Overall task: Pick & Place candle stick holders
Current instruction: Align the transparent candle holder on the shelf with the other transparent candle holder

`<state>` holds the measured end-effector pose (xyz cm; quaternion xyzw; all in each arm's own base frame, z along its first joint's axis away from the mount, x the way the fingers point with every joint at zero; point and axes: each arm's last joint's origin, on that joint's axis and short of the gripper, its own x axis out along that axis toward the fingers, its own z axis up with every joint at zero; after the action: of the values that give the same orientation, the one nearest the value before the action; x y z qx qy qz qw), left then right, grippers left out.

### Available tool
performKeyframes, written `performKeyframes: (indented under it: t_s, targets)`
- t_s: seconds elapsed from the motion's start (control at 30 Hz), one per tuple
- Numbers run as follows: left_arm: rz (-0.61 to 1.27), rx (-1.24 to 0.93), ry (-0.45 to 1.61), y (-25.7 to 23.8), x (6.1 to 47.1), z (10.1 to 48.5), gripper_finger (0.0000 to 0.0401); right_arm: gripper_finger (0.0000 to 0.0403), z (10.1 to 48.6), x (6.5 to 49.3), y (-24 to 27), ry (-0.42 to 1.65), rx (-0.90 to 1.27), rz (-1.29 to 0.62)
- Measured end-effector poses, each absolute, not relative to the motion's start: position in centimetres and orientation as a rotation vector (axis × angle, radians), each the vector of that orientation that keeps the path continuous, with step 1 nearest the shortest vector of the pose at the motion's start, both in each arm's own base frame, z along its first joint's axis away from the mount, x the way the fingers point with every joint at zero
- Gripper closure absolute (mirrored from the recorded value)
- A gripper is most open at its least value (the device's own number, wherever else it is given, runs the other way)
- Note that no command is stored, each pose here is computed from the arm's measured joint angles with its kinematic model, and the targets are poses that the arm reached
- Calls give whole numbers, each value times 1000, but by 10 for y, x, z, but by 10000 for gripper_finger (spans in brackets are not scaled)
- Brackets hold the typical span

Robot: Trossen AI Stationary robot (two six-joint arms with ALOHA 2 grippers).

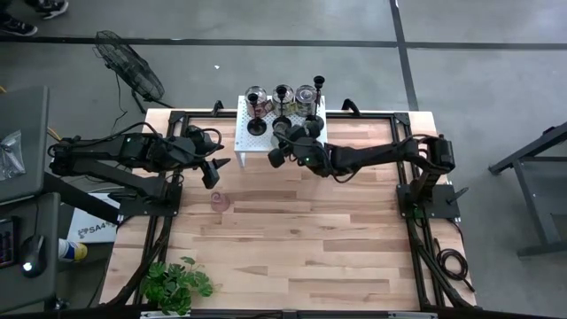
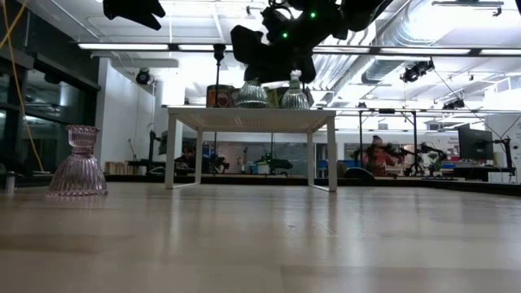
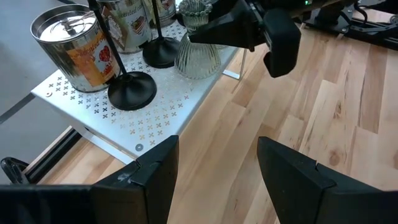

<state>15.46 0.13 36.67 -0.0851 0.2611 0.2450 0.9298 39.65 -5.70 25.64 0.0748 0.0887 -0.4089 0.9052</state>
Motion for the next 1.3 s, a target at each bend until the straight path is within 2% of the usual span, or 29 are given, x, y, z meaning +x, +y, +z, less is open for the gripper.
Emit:
performKeyframes:
  t_s: [0.43, 1.3]
  targets:
    - [503, -174, 534, 1, 155, 367, 189, 302, 251, 400, -56, 138, 243, -863]
    - [504, -172, 538, 1, 154, 366, 189, 301, 249, 398, -61, 159, 195, -937]
